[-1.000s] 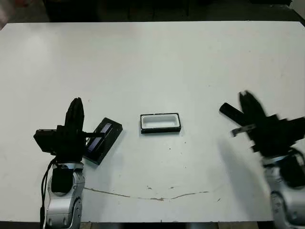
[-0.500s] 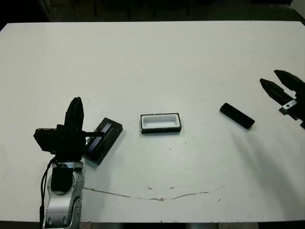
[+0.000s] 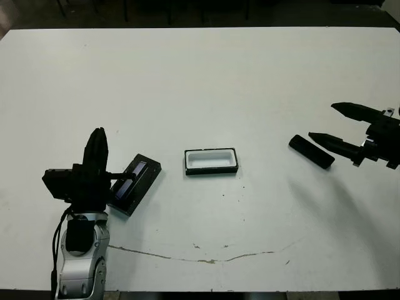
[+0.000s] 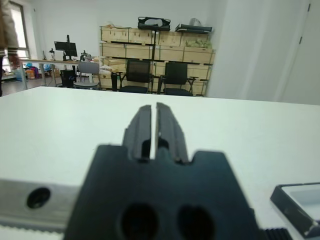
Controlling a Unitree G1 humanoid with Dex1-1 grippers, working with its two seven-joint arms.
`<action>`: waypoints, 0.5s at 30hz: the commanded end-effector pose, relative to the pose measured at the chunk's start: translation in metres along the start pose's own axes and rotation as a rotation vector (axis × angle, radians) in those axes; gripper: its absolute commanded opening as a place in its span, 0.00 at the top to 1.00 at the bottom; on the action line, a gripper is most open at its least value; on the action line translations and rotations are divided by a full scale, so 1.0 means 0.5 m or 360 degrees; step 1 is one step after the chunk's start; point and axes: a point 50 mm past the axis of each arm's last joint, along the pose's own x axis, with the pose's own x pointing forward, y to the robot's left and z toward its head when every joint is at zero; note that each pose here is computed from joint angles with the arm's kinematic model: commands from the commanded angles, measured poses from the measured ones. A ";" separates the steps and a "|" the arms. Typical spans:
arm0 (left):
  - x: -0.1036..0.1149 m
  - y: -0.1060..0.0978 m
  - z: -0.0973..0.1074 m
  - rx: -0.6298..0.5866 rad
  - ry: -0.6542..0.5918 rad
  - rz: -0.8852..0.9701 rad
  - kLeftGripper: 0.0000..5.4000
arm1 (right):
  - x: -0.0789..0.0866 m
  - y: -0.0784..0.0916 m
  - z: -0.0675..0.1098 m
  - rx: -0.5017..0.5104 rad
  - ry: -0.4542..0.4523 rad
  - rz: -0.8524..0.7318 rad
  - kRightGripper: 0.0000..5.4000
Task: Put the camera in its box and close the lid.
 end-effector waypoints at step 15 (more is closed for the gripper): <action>-0.012 0.008 -0.011 0.0055 0.0067 0.0010 1.00 | 0.032 0.028 -0.034 0.0162 0.0099 -0.0027 0.00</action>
